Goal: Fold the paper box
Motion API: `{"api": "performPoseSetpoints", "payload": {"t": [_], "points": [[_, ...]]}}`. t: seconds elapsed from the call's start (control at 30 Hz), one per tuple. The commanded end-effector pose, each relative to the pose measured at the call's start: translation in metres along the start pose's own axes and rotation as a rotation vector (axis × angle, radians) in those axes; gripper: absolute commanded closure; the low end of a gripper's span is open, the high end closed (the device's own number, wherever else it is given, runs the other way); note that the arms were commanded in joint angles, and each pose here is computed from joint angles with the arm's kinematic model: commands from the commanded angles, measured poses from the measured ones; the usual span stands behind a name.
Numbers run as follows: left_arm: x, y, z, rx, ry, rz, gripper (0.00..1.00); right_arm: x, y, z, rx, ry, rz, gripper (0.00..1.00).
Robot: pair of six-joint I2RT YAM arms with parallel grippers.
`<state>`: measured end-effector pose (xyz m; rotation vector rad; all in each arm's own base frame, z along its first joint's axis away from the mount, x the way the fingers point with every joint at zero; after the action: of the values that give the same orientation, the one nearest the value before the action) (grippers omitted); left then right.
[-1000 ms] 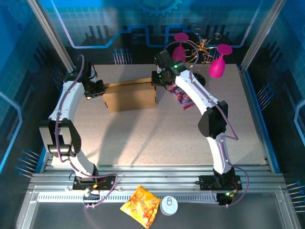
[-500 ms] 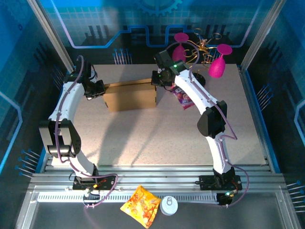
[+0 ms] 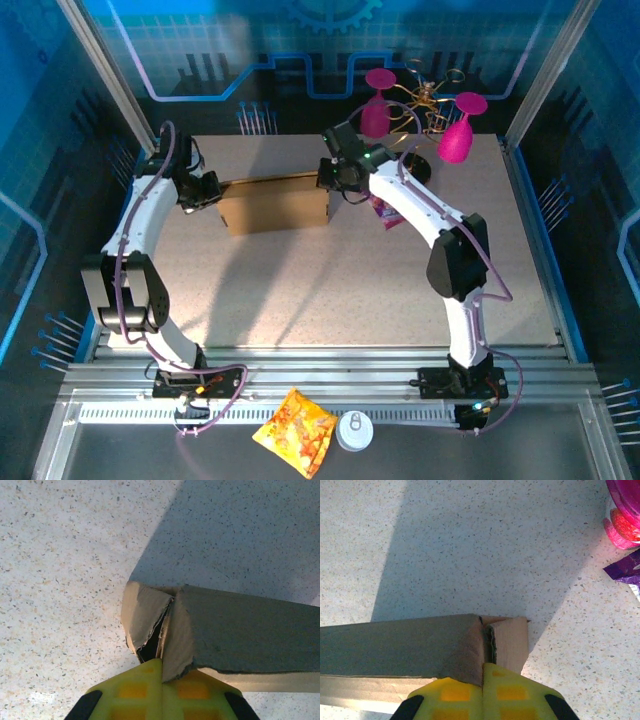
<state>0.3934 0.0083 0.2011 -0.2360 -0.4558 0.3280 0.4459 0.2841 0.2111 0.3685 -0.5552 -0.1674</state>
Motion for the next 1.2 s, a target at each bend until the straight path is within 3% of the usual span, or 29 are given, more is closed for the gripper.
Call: {"api": "performPoseSetpoints", "payload": {"t": [0.0, 0.13, 0.3, 0.4, 0.53, 0.8, 1.03, 1.17], "points": [[-0.027, -0.001, -0.011, -0.040, 0.126, 0.060, 1.00, -0.024, -0.015, -0.011, -0.072, 0.042, 0.051, 1.00], [-0.027, -0.004, -0.008, -0.076, 0.143, 0.121, 0.98, -0.030, -0.023, -0.017, -0.078, 0.033, 0.095, 1.00], [-0.018, -0.007, 0.009, -0.159, 0.132, 0.247, 0.63, -0.030, -0.028, -0.016, -0.094, 0.011, 0.132, 1.00], [-0.016, -0.009, 0.019, -0.211, 0.130, 0.325, 0.51, -0.029, -0.028, -0.018, -0.097, 0.015, 0.140, 1.00], [-0.016, -0.014, 0.032, -0.290, 0.124, 0.411, 0.43, -0.030, -0.028, -0.021, -0.101, 0.019, 0.142, 1.00], [-0.009, -0.015, 0.056, -0.418, 0.091, 0.667, 0.36, -0.029, -0.025, -0.023, -0.093, 0.021, 0.145, 1.00], [-0.002, -0.010, 0.040, -0.483, 0.148, 0.993, 0.34, -0.031, -0.026, -0.024, -0.092, 0.033, 0.150, 1.00], [0.009, -0.014, 0.032, -0.511, 0.145, 1.045, 0.31, -0.031, -0.026, -0.024, -0.089, 0.033, 0.151, 1.00]]}}
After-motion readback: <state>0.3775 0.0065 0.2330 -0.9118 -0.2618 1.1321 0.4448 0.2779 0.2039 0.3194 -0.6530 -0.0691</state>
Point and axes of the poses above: each hand's point on the last joint's axis, 136 mm out from that joint toward the fingers, its own z axis back along the fingers, its own y axis along the line the jaws close on, x = y × z, the point moved 3 cm from there along z, back along the fingers, and after that the axes turned 6 degrees about -z, right-handed, at the moved point
